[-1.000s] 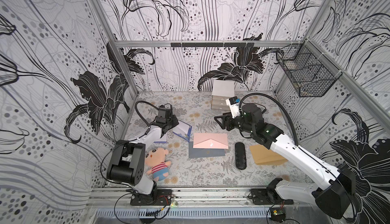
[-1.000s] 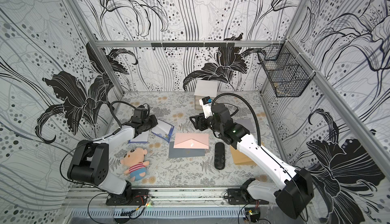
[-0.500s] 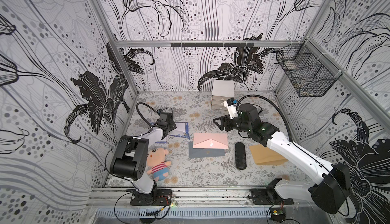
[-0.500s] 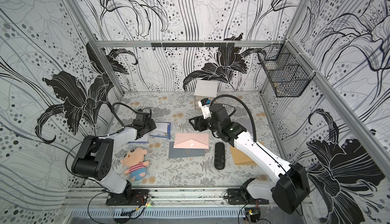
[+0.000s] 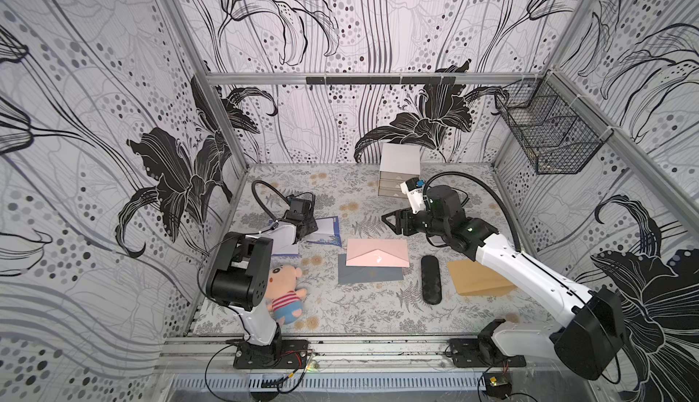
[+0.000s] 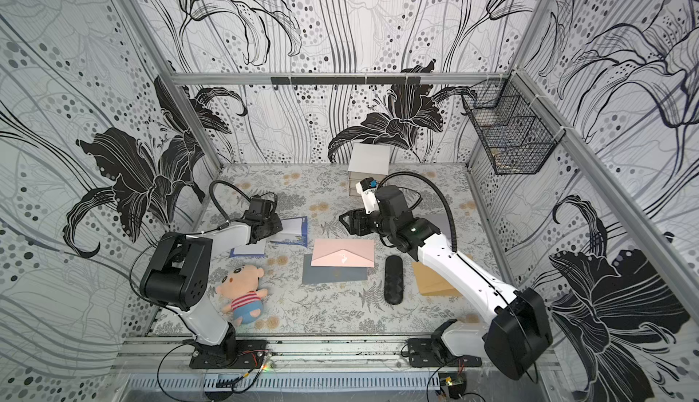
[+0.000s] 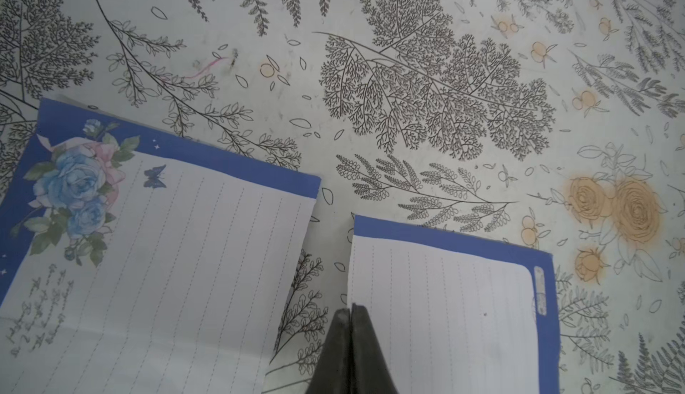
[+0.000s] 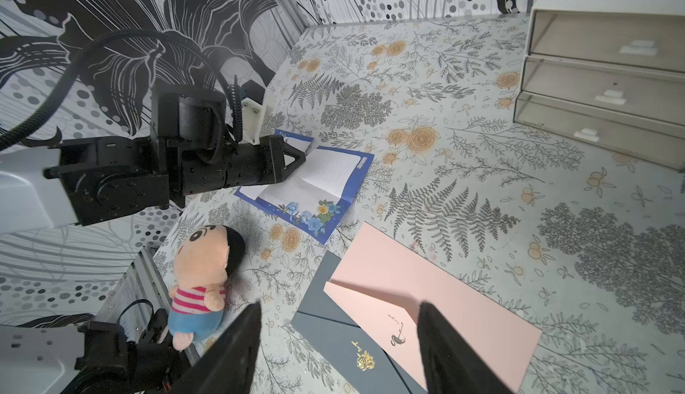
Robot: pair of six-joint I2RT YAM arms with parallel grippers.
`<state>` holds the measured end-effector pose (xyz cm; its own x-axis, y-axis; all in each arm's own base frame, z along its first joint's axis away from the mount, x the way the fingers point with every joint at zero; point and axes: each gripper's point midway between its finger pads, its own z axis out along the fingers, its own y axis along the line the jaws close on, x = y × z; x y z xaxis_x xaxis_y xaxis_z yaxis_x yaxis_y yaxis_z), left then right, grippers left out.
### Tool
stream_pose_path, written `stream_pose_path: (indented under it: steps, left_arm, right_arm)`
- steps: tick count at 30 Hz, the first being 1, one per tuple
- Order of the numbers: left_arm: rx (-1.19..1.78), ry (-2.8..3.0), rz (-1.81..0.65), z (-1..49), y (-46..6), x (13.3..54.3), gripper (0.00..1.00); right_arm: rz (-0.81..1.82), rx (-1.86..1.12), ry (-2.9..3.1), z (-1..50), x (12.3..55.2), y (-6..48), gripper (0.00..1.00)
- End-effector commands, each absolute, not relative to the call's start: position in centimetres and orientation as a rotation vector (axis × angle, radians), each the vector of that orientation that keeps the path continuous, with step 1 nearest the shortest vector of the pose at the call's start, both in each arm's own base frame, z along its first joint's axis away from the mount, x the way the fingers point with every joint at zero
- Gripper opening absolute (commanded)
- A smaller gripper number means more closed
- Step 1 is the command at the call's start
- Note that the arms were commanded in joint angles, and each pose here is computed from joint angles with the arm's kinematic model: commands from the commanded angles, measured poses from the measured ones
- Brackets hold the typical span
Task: Take the letter paper out of the envelope
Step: Place the letter paper at the center of the board.
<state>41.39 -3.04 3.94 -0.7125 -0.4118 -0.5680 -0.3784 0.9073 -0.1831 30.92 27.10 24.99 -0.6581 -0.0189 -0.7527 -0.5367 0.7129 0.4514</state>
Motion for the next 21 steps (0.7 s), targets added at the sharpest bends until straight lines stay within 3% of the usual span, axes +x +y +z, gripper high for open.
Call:
stream_pose_path:
  steps: [1, 11, 15, 21]
  left_arm:
    - [-0.561, 2.436, -0.020, 4.6, -2.2, 41.7, 0.14]
    - [-0.579, 2.450, 0.018, 5.7, -1.8, 42.0, 0.22]
    - [-0.559, 2.458, -0.202, 6.8, -5.5, 43.1, 0.22]
    - [-0.426, 2.571, -0.543, 7.3, -15.0, 42.9, 0.24]
  right_arm:
    - [0.898, -0.411, 2.156, 25.6, 31.0, 27.3, 0.70]
    - [0.893, -0.407, 2.181, 24.9, 31.4, 27.1, 0.71]
    - [0.868, -0.375, 2.207, 24.2, 31.8, 26.6, 0.70]
    - [0.802, -0.365, 2.332, 21.9, 32.5, 26.0, 0.61]
